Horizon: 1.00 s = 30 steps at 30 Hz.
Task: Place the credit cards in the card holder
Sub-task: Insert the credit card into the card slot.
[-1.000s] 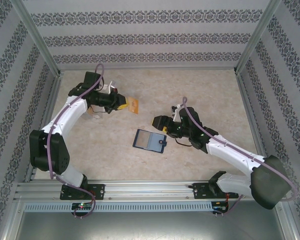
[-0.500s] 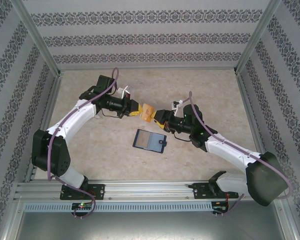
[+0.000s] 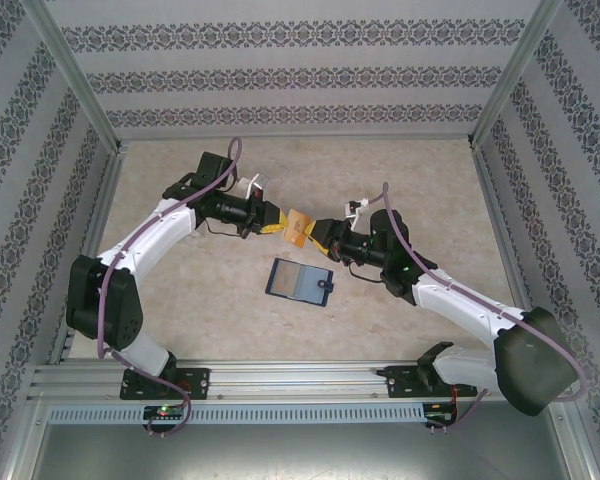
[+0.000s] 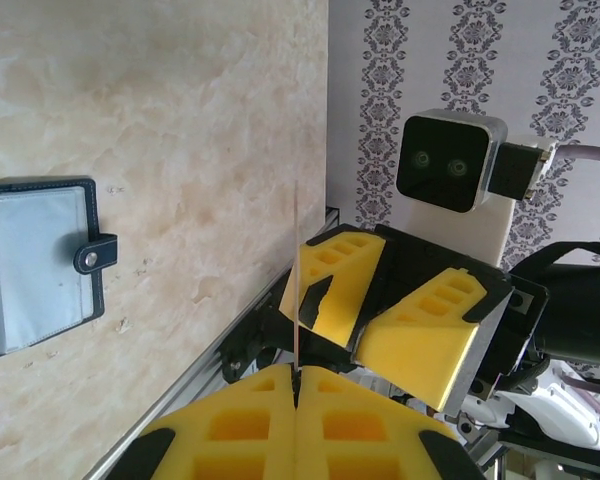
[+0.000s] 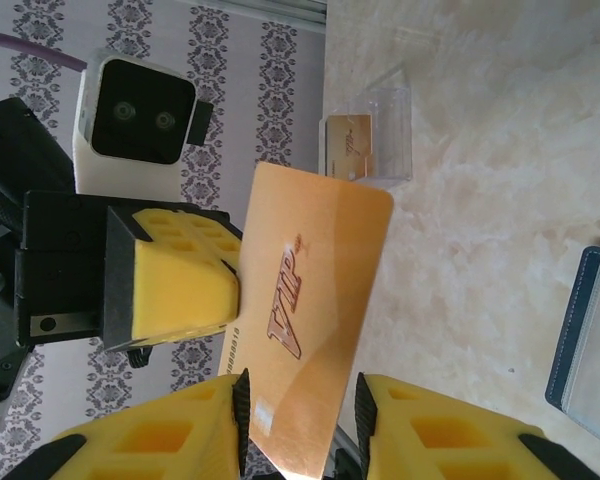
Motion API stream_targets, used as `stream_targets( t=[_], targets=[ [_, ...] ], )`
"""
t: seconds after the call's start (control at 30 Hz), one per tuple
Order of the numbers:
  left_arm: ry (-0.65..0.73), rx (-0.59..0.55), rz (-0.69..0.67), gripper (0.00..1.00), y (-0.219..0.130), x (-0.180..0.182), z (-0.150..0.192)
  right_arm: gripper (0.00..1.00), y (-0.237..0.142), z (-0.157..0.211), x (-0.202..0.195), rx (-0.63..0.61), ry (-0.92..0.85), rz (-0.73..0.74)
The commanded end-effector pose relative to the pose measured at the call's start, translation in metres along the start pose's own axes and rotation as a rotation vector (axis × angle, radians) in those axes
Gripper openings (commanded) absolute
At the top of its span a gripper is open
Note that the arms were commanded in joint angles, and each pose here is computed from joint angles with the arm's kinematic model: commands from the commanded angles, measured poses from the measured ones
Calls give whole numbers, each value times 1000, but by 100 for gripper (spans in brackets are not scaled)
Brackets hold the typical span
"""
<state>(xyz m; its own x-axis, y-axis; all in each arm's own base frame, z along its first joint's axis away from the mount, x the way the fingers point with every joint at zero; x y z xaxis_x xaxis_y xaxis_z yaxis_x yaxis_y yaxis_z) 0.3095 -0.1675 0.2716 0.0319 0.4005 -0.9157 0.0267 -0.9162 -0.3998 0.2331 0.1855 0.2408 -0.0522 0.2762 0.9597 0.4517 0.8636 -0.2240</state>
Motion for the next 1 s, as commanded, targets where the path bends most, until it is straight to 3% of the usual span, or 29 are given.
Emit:
stream_targets(
  t=[0.0, 0.63, 0.73, 0.9, 0.93, 0.97],
  targets=[
    [23, 25, 32, 0, 6, 0, 1, 36, 2, -2, 0, 3, 2, -27],
    [13, 31, 50, 0, 12, 1, 2, 36, 7, -3, -8, 0, 45, -37],
    [8, 39, 49, 0, 14, 3, 3, 32, 8, -3, -10, 1, 46, -36],
    [1, 39, 34, 0, 15, 8, 4, 14, 6, -1, -14, -8, 39, -23],
    [-7, 40, 19, 9, 15, 10, 4, 10, 6, 0, -16, -6, 33, -16],
    [-14, 41, 0, 24, 16, 13, 3, 6, 5, 1, -18, 0, 26, -5]
  ],
)
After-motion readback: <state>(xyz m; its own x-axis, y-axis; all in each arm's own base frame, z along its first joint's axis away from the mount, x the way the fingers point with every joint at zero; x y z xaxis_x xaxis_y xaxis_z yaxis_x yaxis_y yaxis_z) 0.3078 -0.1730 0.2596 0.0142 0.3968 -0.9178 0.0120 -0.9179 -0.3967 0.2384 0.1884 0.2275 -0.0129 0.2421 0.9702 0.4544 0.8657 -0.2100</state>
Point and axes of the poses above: each hand's point on the last joint's axis, 136 mm out from that joint toward the fingers, its own y axis out along the fingers, its own x axis along the line the jaws close on, z = x × y, the point moved 10 cm from there along -y, back along the fingers
